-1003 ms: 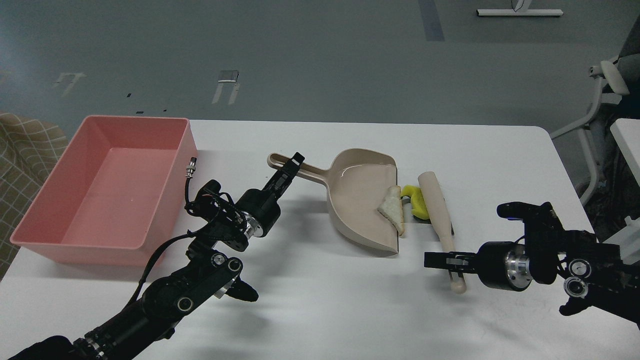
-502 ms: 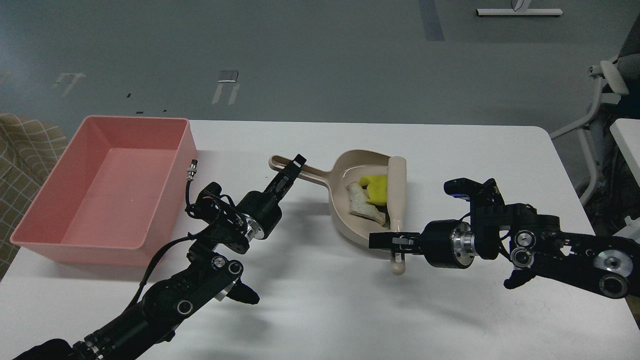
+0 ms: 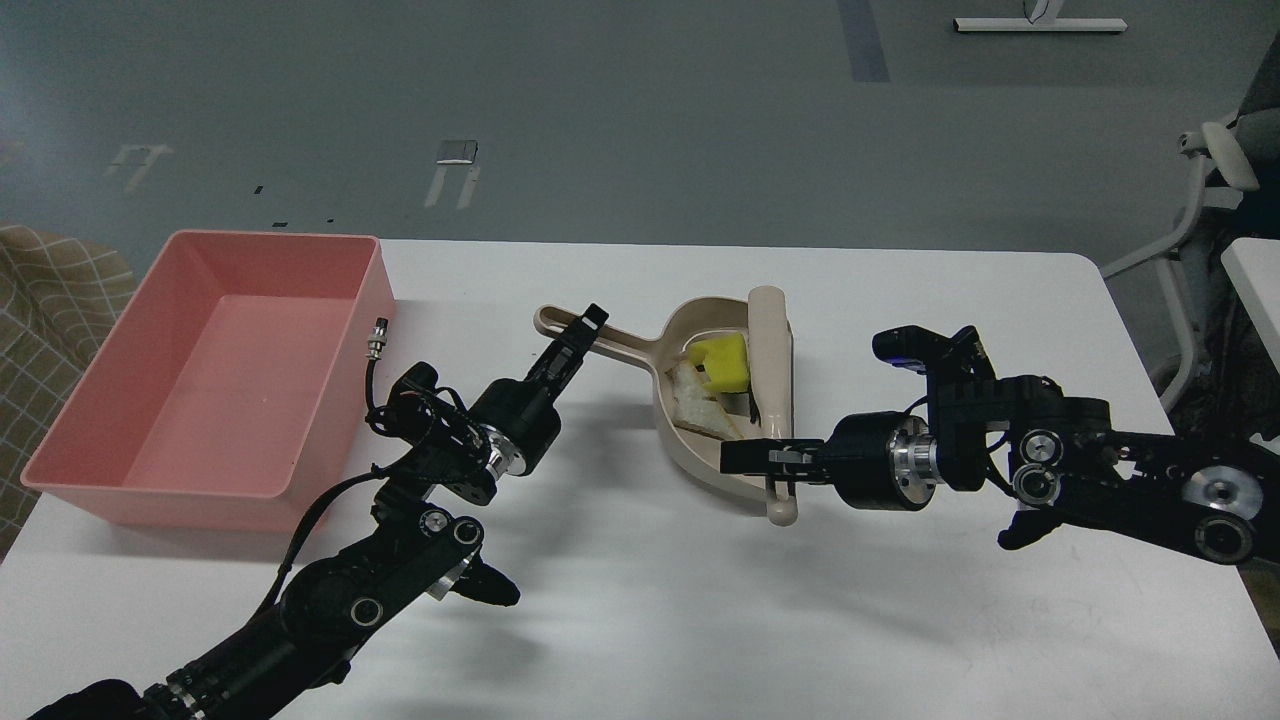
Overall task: Sweep and dump garbage into bin
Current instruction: 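Lift the dustpan with the left gripper and tip it over the pink bin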
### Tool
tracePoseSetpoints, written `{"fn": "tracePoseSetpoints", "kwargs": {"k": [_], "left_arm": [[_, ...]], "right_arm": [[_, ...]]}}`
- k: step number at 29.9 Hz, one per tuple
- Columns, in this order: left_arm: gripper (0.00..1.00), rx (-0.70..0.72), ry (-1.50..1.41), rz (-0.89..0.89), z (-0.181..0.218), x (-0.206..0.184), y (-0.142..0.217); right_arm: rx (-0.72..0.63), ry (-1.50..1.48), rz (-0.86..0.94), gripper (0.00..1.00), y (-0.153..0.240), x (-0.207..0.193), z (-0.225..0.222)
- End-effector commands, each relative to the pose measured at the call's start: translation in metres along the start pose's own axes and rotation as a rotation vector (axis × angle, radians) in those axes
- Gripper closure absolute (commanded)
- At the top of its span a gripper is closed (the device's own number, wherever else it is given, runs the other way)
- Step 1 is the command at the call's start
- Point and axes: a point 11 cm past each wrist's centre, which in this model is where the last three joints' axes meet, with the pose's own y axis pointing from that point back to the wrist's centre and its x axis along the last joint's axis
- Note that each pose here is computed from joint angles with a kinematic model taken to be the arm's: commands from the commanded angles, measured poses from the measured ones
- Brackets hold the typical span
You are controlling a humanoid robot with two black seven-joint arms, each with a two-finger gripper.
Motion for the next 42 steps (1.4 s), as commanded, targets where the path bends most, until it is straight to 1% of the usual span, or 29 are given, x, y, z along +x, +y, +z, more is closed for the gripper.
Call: {"fn": "tracePoseSetpoints", "kwargs": {"k": [1,5,9,13,15,18,20,25,27,29,31,32,33,35,37,38,39,41,42], "left_arm": [[1.0,0.019,0.107,0.025,-0.002,0.001,0.0],[1.0,0.022,0.142,0.034,-0.003,0.002,0.0],[1.0,0.022,0.197,0.057,-0.002,0.005,-0.001],[1.0,0.025,0.196,0.064,-0.003,0.012,0.0],[1.0,0.024,0.201,0.094,-0.003,0.029,0.001],[1.0,0.0,0.185,0.098,0.004,0.054,0.007],[1.0,-0.021,0.179,0.09,0.014,0.066,0.012],[1.0,-0.052,0.177,0.098,0.033,0.102,0.029],[1.0,-0.068,0.166,0.112,0.044,0.123,0.039],[1.0,-0.069,0.132,0.158,0.05,0.16,0.059],[1.0,-0.068,0.108,0.174,0.053,0.179,0.069],[1.0,-0.069,0.093,0.183,0.056,0.198,0.079],[1.0,-0.068,0.089,0.194,0.057,0.208,0.084],[1.0,-0.061,0.107,0.236,0.059,0.245,0.11],[1.0,-0.057,0.119,0.258,0.06,0.264,0.125],[1.0,-0.053,0.124,0.278,0.062,0.282,0.14],[1.0,-0.056,0.127,0.283,0.064,0.29,0.147],[1.0,-0.038,0.109,0.308,0.063,0.319,0.177],[1.0,-0.032,0.103,0.319,0.063,0.326,0.185]], "right_arm": [[-0.023,0.011,0.035,1.0,0.025,0.011,0.007],[-0.044,0.008,0.059,1.0,0.047,0.014,0.014],[-0.089,-0.012,0.092,1.0,0.082,0.013,0.03],[-0.12,-0.028,0.115,1.0,0.107,0.011,0.04],[-0.142,-0.041,0.136,1.0,0.127,0.007,0.046],[-0.183,-0.058,0.156,1.0,0.145,0.004,0.057],[-0.204,-0.075,0.158,1.0,0.151,0.0,0.065],[-0.212,-0.096,0.142,1.0,0.149,-0.009,0.071],[-0.21,-0.095,0.142,1.0,0.148,-0.009,0.071],[-0.205,-0.094,0.135,1.0,0.145,-0.01,0.07],[-0.206,-0.098,0.131,1.0,0.145,-0.012,0.071],[-0.201,-0.098,0.126,1.0,0.142,-0.014,0.071],[-0.198,-0.1,0.121,1.0,0.14,-0.015,0.07],[-0.189,-0.104,0.11,1.0,0.134,-0.018,0.07],[-0.187,-0.103,0.109,1.0,0.133,-0.018,0.069],[-0.185,-0.103,0.108,1.0,0.132,-0.018,0.069],[-0.185,-0.103,0.108,1.0,0.132,-0.018,0.069],[-0.182,-0.102,0.102,1.0,0.13,-0.02,0.068],[-0.18,-0.102,0.101,1.0,0.13,-0.02,0.068]]}}
